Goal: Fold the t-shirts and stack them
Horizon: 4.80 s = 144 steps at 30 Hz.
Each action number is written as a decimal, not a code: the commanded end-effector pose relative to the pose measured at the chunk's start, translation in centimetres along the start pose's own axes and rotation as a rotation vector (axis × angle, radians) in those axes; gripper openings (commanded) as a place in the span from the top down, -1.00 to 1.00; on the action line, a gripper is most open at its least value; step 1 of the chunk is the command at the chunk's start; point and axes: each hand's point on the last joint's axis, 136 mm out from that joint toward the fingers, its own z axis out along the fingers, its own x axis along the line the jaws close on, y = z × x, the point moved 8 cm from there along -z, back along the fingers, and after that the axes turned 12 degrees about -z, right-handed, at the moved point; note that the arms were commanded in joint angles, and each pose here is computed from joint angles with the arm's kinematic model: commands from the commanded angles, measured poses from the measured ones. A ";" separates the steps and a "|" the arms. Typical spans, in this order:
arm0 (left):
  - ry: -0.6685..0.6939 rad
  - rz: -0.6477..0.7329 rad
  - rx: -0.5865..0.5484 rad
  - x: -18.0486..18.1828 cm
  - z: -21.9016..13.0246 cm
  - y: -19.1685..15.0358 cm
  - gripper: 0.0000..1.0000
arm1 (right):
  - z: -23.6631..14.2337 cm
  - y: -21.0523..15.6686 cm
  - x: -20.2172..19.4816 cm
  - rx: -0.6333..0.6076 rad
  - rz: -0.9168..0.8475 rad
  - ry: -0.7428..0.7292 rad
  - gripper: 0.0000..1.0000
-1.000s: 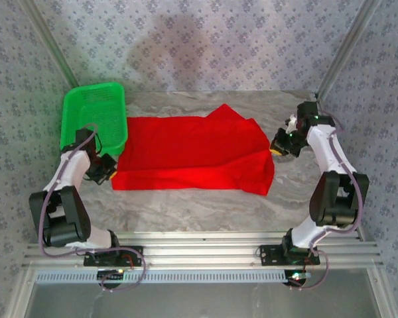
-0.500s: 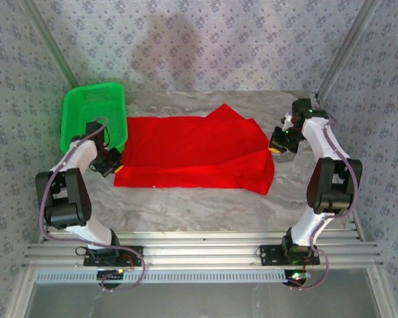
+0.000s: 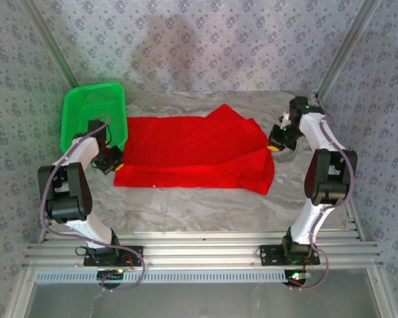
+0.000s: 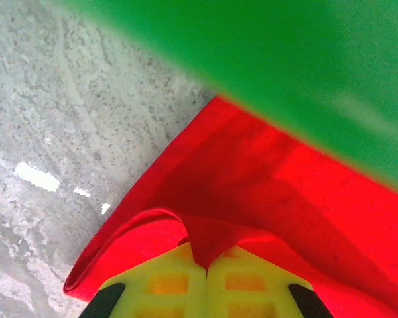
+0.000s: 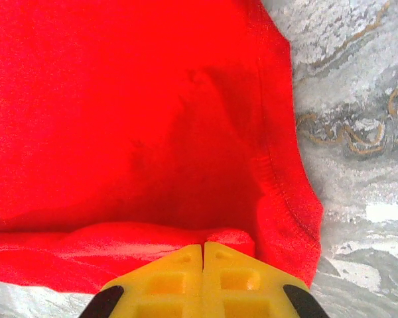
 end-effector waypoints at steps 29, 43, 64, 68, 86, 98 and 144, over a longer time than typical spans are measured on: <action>-0.271 0.019 0.002 -2.2 -2.8 -7.6 0.17 | 3.2 -13.1 -0.1 0.087 0.128 0.090 -0.06; -0.030 -0.002 0.019 -1.4 4.4 -5.9 0.46 | 6.0 -13.1 -3.4 0.134 0.201 -0.199 0.78; 0.115 0.009 0.036 2.3 6.5 -6.6 0.47 | 6.3 -14.1 -0.6 0.040 0.202 -0.055 0.08; 0.114 0.013 0.039 2.4 6.5 -6.6 0.47 | 8.2 -13.2 -0.8 0.053 0.209 -0.058 0.15; 0.164 0.046 0.091 3.5 5.9 -9.6 0.47 | 2.8 -18.6 -4.5 0.177 0.301 -0.350 1.00; 0.134 -0.002 0.123 5.7 3.2 -13.4 0.36 | 1.7 -18.9 -6.5 0.098 0.394 -0.412 0.45; -0.628 0.761 -0.373 -6.0 -20.4 -12.0 -0.85 | 7.4 -18.0 5.0 0.147 0.392 -0.015 0.09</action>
